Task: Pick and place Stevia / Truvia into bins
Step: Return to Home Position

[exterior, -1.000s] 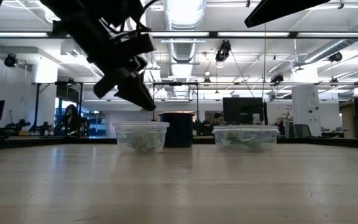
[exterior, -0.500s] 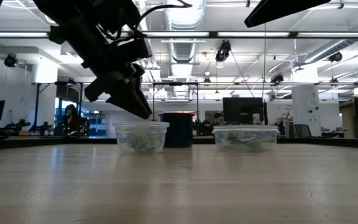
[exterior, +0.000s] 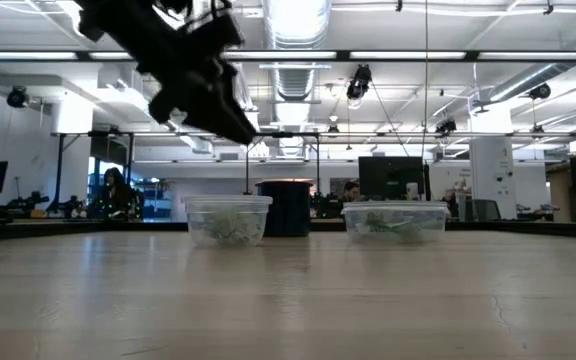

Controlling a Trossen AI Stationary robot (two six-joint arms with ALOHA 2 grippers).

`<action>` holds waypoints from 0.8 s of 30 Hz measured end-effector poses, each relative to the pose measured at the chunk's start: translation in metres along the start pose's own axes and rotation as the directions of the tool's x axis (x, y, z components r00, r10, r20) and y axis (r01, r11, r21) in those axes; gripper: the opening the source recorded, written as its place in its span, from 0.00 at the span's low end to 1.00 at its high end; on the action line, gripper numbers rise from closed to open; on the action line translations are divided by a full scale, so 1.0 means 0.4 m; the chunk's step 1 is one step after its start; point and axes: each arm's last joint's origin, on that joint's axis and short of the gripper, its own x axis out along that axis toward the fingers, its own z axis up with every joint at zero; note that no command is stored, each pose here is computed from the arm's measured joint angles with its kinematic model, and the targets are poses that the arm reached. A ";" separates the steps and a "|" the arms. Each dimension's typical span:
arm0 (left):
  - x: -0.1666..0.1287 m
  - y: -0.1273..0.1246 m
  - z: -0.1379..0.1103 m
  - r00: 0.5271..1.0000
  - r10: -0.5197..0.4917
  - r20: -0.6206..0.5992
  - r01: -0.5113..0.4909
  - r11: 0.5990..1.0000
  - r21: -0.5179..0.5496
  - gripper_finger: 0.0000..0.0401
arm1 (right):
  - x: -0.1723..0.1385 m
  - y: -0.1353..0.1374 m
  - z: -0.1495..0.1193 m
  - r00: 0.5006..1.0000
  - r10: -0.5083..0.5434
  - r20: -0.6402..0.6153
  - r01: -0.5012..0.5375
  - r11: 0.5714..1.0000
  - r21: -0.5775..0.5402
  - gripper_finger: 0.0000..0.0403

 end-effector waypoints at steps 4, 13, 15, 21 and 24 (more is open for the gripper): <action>-0.059 0.032 0.022 0.995 0.034 0.094 -0.036 0.999 0.019 0.36 | -0.037 -0.060 0.003 0.999 -0.020 0.045 0.019 1.000 0.024 0.17; -0.226 0.105 0.039 0.885 0.148 0.441 -0.101 0.986 -0.130 0.36 | -0.095 -0.208 -0.021 0.977 -0.007 0.215 -0.012 0.996 0.086 0.17; -0.254 0.114 0.030 0.844 0.175 0.507 -0.114 0.982 -0.150 0.36 | -0.111 -0.238 -0.027 0.968 -0.011 0.250 -0.016 0.994 0.106 0.17; -0.303 0.118 -0.030 0.794 0.198 0.574 -0.122 0.978 -0.169 0.36 | -0.151 -0.287 -0.079 0.944 -0.081 0.318 0.028 0.985 0.169 0.17; -0.318 0.112 -0.069 0.778 0.183 0.601 -0.086 0.979 -0.187 0.36 | -0.165 -0.289 -0.121 0.914 -0.127 0.386 0.041 0.974 0.223 0.17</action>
